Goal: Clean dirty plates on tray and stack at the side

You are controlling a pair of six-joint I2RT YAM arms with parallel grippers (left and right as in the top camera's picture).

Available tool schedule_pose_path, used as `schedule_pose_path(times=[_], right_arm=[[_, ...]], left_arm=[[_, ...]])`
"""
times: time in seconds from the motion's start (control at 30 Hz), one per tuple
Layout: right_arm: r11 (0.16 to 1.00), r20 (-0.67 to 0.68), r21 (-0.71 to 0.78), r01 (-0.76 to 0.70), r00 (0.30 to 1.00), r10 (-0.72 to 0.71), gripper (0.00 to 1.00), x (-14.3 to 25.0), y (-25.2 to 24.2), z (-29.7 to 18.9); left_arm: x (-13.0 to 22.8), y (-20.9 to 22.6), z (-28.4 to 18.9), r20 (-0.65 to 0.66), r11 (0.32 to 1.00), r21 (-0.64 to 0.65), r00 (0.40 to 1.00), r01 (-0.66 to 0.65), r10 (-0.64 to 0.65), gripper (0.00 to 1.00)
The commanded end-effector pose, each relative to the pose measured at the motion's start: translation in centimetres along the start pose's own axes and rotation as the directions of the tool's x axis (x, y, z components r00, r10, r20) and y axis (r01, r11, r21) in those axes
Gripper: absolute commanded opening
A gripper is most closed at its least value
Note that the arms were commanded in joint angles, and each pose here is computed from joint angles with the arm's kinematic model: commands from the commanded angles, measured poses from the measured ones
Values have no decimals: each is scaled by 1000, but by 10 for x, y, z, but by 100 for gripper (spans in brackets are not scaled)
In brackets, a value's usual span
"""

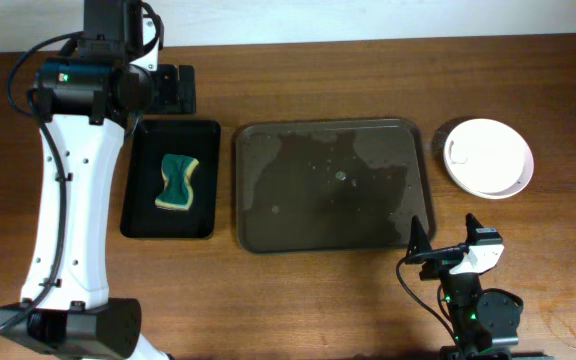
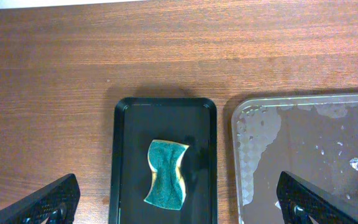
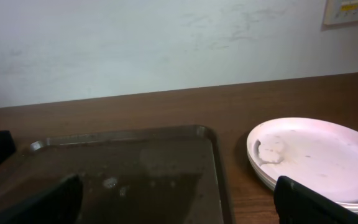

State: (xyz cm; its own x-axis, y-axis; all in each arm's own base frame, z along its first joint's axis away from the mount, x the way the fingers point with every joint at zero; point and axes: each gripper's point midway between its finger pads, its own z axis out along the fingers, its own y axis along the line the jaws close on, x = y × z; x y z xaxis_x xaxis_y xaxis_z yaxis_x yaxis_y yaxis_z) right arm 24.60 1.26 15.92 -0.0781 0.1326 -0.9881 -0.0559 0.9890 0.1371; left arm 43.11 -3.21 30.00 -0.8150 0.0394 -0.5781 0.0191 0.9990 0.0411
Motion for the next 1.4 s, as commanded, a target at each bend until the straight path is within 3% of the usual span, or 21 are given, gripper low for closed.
schedule_pose_path(times=[0.0, 0.23, 0.43, 0.47, 0.63, 0.8, 0.93, 1.13, 1.2, 1.37], right_arm=[[1000, -4, -8, -3, 1000, 3, 99, 2, 2, 0], [1000, -4, -8, -3, 1000, 3, 99, 2, 2, 0], [1000, -4, -8, -3, 1000, 3, 99, 2, 2, 0], [1000, -4, -8, -3, 1000, 3, 99, 2, 2, 0], [1000, -4, -8, -3, 1000, 3, 99, 2, 2, 0], [1000, -4, -8, -3, 1000, 3, 99, 2, 2, 0], [1000, -4, -8, -3, 1000, 3, 99, 2, 2, 0], [1000, -4, -8, -3, 1000, 3, 99, 2, 2, 0], [1000, -4, -8, -3, 1000, 3, 99, 2, 2, 0], [1000, -4, -8, -3, 1000, 3, 99, 2, 2, 0]], left_arm=[[-1, 2, 1, 1, 1000, 0, 1000, 14, -14, 99], [0, 4, -10, 13, 1000, -11, 1000, 14, -14, 100], [14, 40, -135, 252, 995, -78, 967, 56, -35, 99], [24, 52, -158, 326, 991, -92, 944, 94, -59, 99], [83, 48, -191, 613, 991, -123, 781, -50, 115, 99], [149, 25, -136, 827, 991, -102, 545, -90, 134, 99], [186, 13, -84, 874, 988, -90, 466, -124, 138, 99], [214, 12, -21, 844, 989, -82, 520, -124, 135, 99], [234, 11, 9, 772, 990, -58, 623, -132, 128, 99], [233, 9, 7, 777, 989, -55, 616, -138, 129, 100]])
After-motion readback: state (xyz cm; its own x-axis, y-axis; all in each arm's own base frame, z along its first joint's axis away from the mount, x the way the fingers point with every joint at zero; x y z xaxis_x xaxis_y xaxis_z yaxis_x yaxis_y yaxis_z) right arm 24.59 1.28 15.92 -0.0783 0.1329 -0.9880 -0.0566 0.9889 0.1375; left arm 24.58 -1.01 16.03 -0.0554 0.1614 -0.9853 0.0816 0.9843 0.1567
